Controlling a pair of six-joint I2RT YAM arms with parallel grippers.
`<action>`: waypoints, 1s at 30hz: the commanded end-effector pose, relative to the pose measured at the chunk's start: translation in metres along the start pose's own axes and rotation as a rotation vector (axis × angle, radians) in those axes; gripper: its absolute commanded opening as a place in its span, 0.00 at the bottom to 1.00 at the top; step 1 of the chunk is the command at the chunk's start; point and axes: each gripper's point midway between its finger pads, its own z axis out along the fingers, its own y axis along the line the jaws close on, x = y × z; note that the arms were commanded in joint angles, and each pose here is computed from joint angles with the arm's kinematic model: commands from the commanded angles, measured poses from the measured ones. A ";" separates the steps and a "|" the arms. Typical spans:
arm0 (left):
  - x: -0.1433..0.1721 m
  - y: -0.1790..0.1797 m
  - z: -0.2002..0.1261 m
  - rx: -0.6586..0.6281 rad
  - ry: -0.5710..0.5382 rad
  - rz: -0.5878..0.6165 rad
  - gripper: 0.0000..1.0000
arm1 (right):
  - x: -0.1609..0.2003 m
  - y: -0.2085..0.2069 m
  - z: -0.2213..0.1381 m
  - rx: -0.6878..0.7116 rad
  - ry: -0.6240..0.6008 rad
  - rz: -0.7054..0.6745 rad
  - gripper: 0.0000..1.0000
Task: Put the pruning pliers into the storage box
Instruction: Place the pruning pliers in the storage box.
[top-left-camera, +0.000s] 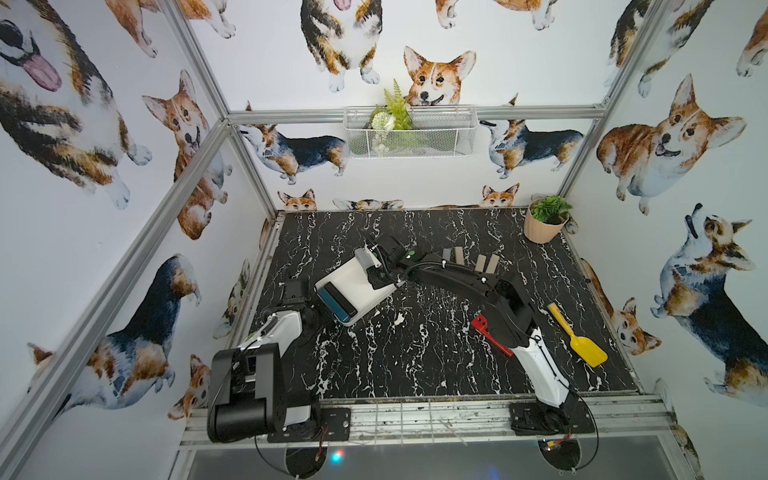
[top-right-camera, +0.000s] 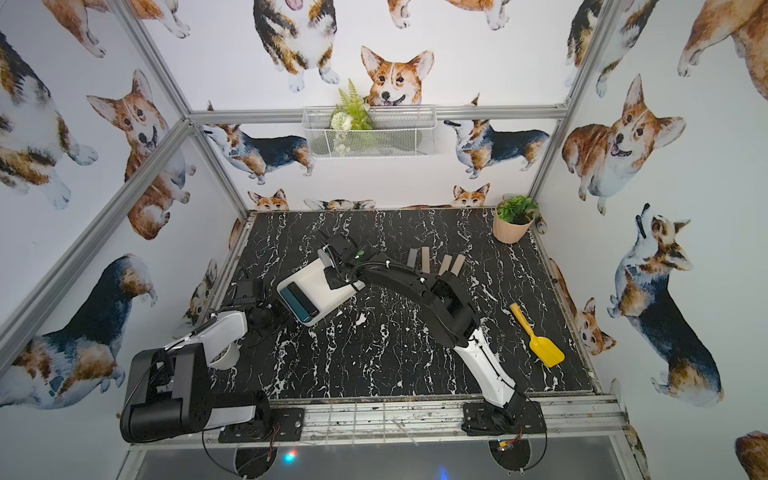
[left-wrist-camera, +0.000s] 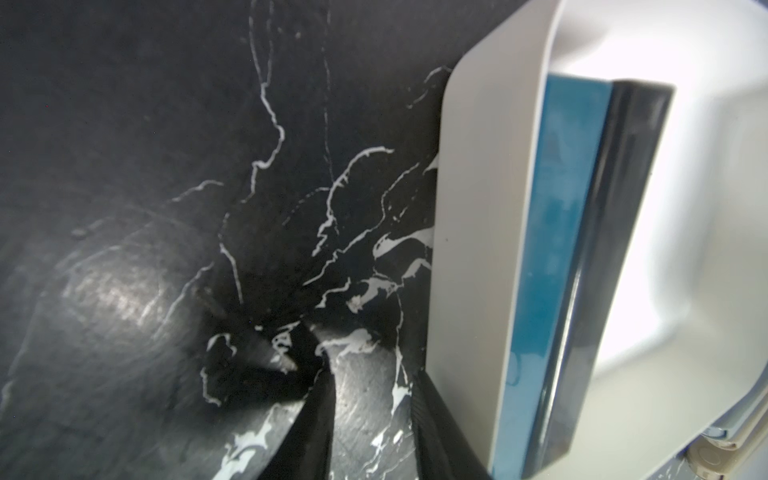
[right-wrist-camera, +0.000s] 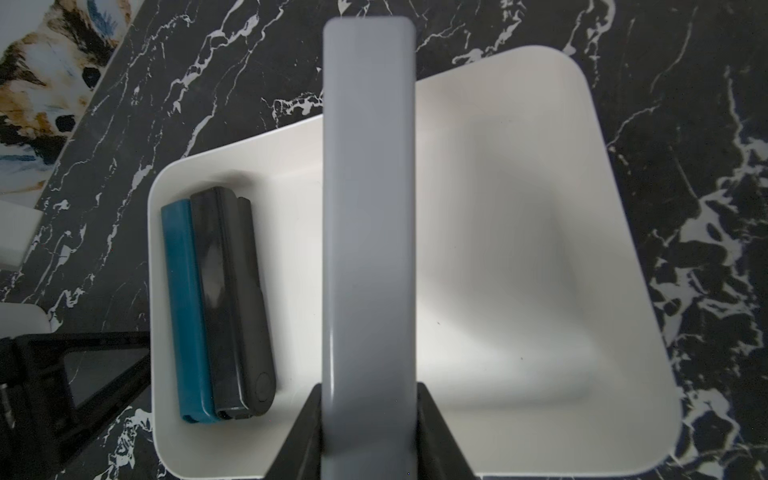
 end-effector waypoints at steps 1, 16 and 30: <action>-0.001 0.000 -0.002 -0.005 -0.003 0.001 0.35 | 0.001 0.010 0.004 -0.029 0.014 -0.020 0.00; 0.000 0.001 0.000 -0.003 -0.001 -0.001 0.35 | 0.015 0.033 0.025 -0.077 0.061 -0.056 0.00; 0.001 0.000 -0.001 0.003 0.000 -0.001 0.35 | 0.034 0.046 0.038 -0.087 0.102 -0.076 0.00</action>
